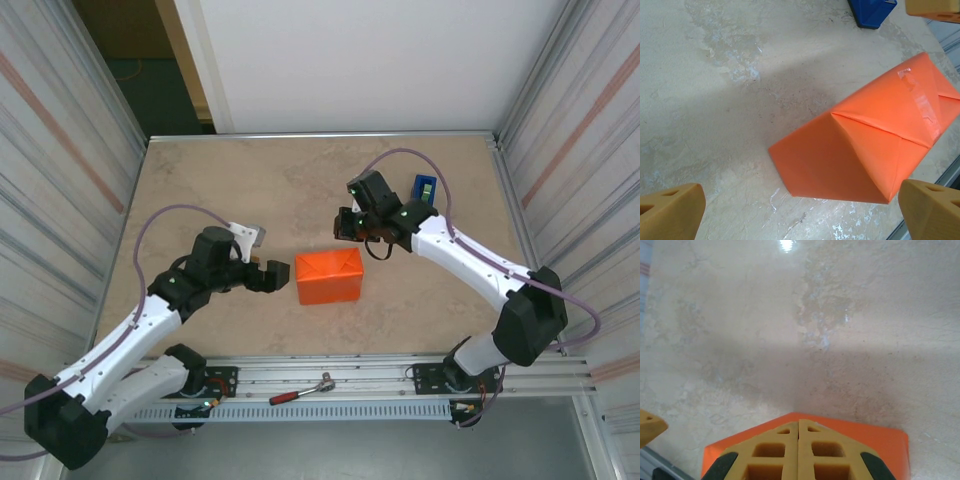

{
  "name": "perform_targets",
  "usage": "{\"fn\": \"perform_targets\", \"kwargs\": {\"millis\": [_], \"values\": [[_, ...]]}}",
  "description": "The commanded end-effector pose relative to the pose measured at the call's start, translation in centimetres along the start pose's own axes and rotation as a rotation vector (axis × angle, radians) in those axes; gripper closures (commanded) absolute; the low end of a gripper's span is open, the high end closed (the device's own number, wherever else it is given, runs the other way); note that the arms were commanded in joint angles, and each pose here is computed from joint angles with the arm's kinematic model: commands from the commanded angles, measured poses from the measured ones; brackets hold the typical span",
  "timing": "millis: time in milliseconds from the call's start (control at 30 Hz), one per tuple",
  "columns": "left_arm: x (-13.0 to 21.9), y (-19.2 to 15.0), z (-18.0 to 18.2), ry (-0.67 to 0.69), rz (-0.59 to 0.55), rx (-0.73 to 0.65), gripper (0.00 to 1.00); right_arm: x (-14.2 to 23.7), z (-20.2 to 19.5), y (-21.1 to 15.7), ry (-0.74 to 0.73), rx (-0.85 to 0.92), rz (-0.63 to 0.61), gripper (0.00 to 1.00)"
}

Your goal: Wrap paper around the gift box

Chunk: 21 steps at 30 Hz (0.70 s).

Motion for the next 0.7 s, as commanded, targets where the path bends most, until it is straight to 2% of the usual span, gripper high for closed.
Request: {"fn": "perform_targets", "kwargs": {"millis": [0, 133, 400, 667], "values": [[-0.4, 0.0, 0.3, 0.008, -0.007, -0.007, 0.01, 0.5, 1.5, -0.6, 0.047, 0.038, 0.009, 0.99], [-0.3, 0.1, 0.2, 0.008, -0.006, -0.01, 0.01, -0.2, 1.9, -1.9, 0.037, 0.057, 0.031, 1.0], [-0.3, 0.0, 0.2, 0.011, -0.006, -0.013, 0.01, -2.9, -0.1, -3.2, -0.054, 0.033, 0.098, 1.0], [-0.1, -0.1, 0.3, 0.016, -0.008, -0.019, 0.01, -2.8, 0.1, -3.1, -0.046, 0.034, 0.137, 1.0]]}}
Point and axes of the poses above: each hand's point on the last joint's axis, 136 mm out from that joint toward the fingers, its own x axis back along the fingers, its own z axis along the line the jaws close on, y = z × x, the point moved 9 cm from there along x, back along the fingers, and after that the axes turned 10 degrees about -x, right-handed, at the moved point
